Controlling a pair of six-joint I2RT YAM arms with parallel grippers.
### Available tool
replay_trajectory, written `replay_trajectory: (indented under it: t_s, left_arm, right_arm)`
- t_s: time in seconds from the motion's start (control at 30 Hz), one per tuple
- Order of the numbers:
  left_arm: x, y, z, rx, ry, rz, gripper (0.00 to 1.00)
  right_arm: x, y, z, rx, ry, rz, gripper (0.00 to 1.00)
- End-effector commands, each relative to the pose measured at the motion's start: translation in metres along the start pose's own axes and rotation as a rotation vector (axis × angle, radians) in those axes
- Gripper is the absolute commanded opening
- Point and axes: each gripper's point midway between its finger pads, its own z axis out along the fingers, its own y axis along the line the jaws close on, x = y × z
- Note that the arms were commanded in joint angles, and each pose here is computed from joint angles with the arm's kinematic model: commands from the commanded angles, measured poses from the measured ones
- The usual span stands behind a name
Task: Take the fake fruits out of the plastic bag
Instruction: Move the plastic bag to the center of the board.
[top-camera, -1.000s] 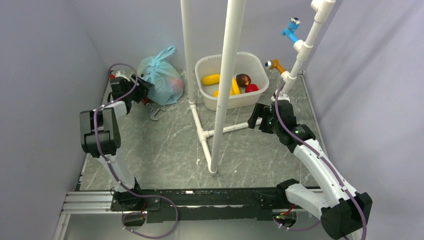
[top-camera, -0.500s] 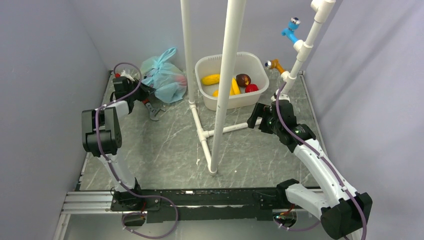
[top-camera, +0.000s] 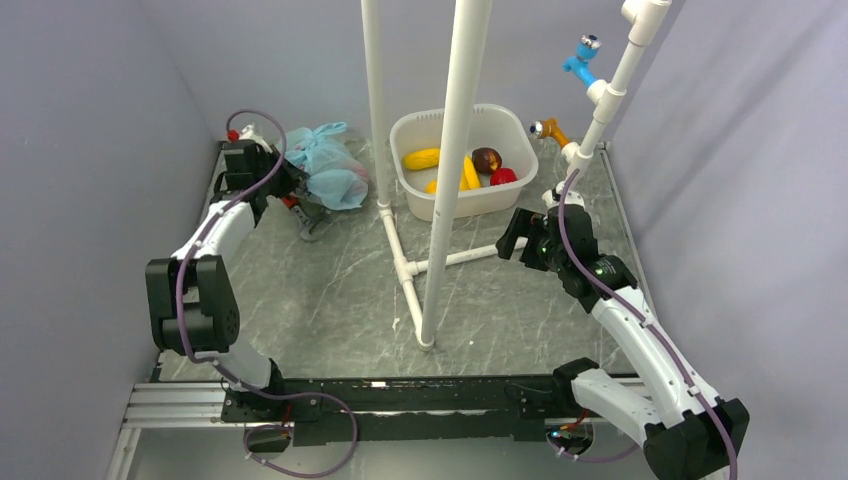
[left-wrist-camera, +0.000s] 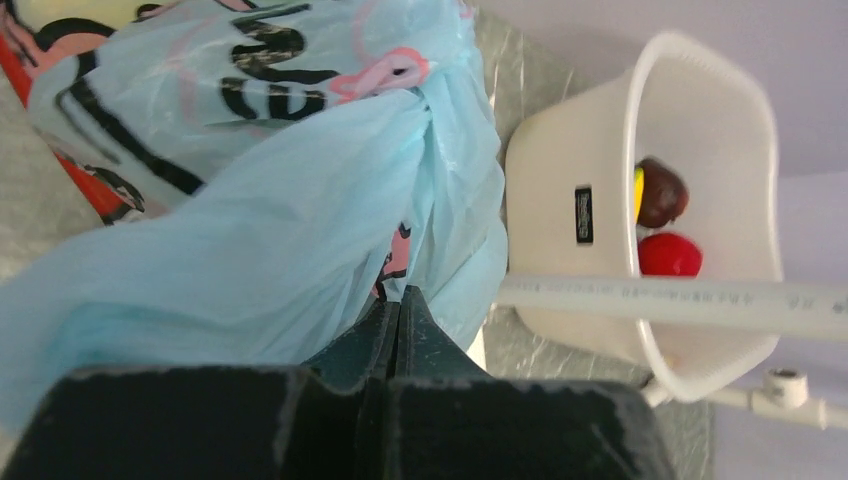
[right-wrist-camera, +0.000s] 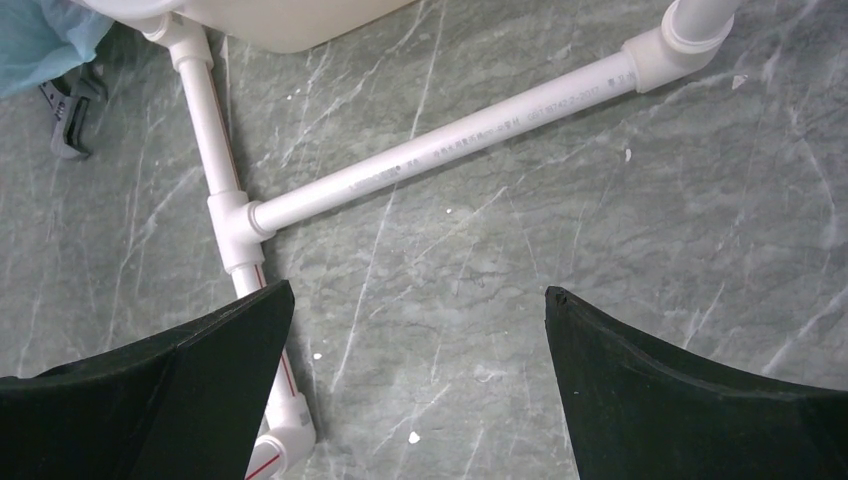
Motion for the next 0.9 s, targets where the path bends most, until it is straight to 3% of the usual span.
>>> replay_trajectory:
  t_s: [0.0,0.23,0.4,0.67,0.87]
  left_arm:
    - [0.004,-0.034,-0.028,-0.014,0.03,0.102,0.0]
    - [0.044,-0.037,-0.085,0.042,0.064,0.102,0.0]
    - [0.099,-0.037,-0.126,0.154,0.16,0.122,0.0]
    - [0.17,-0.031,-0.169,0.261,0.322,0.031,0.0]
    - [0.19,-0.042,-0.195,0.354,0.343,-0.033,0.01]
  right_arm:
    - [-0.004,0.003,-0.005,-0.017,-0.023,0.0,1.0]
    - [-0.003,-0.002,0.001,-0.002,-0.024,-0.028,1.0]
    - [0.008,0.013,0.005,-0.086,0.039,-0.046,1.0]
    - [0.019,0.029,0.01,-0.188,0.067,-0.029,1.0]
    - [0.035,0.04,0.016,-0.251,0.115,0.009,1.0]
